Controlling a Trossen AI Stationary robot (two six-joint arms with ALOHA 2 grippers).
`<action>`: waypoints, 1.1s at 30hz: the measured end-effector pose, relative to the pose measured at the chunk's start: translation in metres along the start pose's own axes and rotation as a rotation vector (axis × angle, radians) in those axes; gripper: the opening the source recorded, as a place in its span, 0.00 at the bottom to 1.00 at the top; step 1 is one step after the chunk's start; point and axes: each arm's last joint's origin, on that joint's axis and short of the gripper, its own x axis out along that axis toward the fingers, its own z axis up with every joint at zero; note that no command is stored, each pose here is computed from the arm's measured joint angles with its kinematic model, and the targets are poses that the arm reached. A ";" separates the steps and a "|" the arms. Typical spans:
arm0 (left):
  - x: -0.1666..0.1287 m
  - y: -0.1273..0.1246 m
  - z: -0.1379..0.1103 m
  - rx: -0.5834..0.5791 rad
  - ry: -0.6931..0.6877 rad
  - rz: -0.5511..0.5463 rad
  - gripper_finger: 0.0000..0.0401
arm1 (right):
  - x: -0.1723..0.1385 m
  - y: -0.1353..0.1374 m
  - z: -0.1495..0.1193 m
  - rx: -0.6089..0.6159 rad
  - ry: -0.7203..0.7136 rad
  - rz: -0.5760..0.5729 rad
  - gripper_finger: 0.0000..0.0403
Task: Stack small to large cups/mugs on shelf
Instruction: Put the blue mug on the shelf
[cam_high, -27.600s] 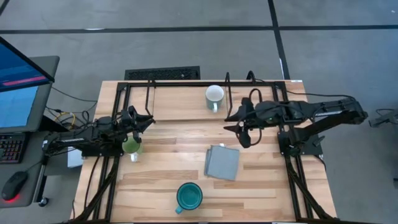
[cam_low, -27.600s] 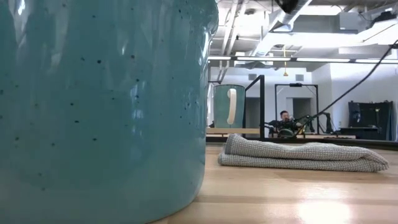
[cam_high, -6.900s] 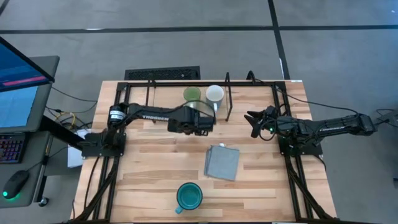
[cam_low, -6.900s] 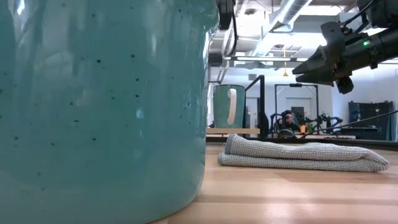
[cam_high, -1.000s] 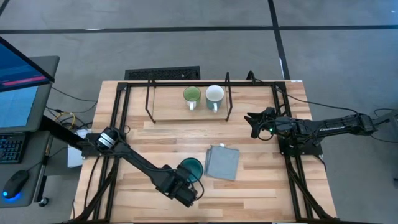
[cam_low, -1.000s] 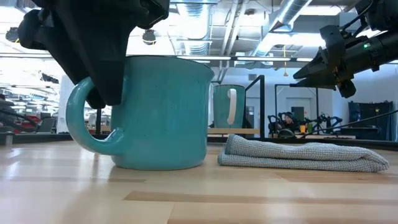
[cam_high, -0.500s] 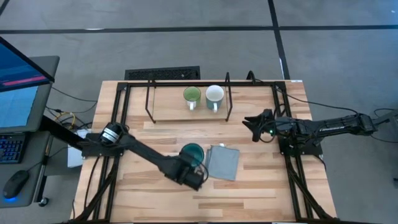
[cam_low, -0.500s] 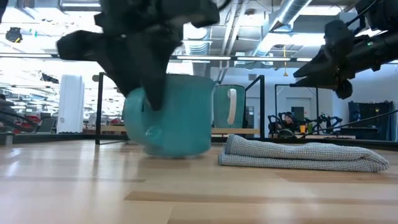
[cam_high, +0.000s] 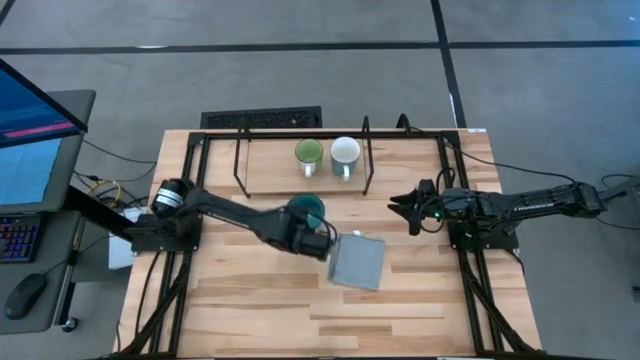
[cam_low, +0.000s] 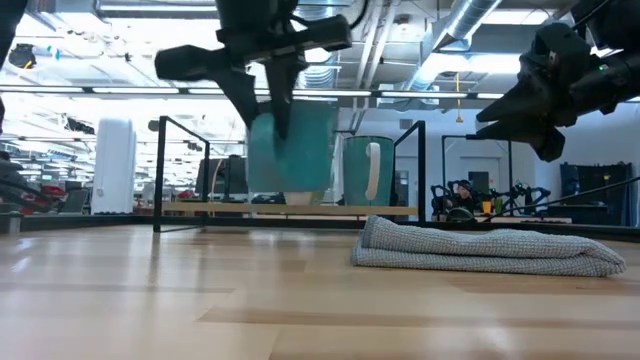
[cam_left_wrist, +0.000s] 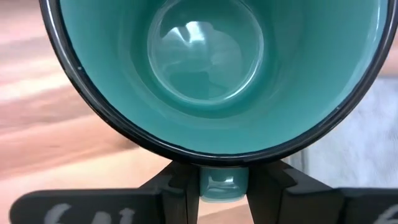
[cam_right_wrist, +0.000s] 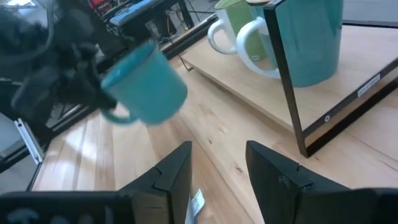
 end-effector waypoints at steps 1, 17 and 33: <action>-0.004 0.003 0.005 -0.007 -0.003 0.011 0.20 | 0.000 0.000 0.000 -0.004 0.004 -0.002 0.43; -0.050 0.057 0.088 -0.038 -0.054 0.122 0.20 | 0.000 -0.001 -0.001 -0.012 0.014 -0.011 0.43; -0.031 0.086 0.156 -0.009 0.021 0.220 0.20 | 0.000 -0.001 -0.001 -0.012 0.014 -0.012 0.43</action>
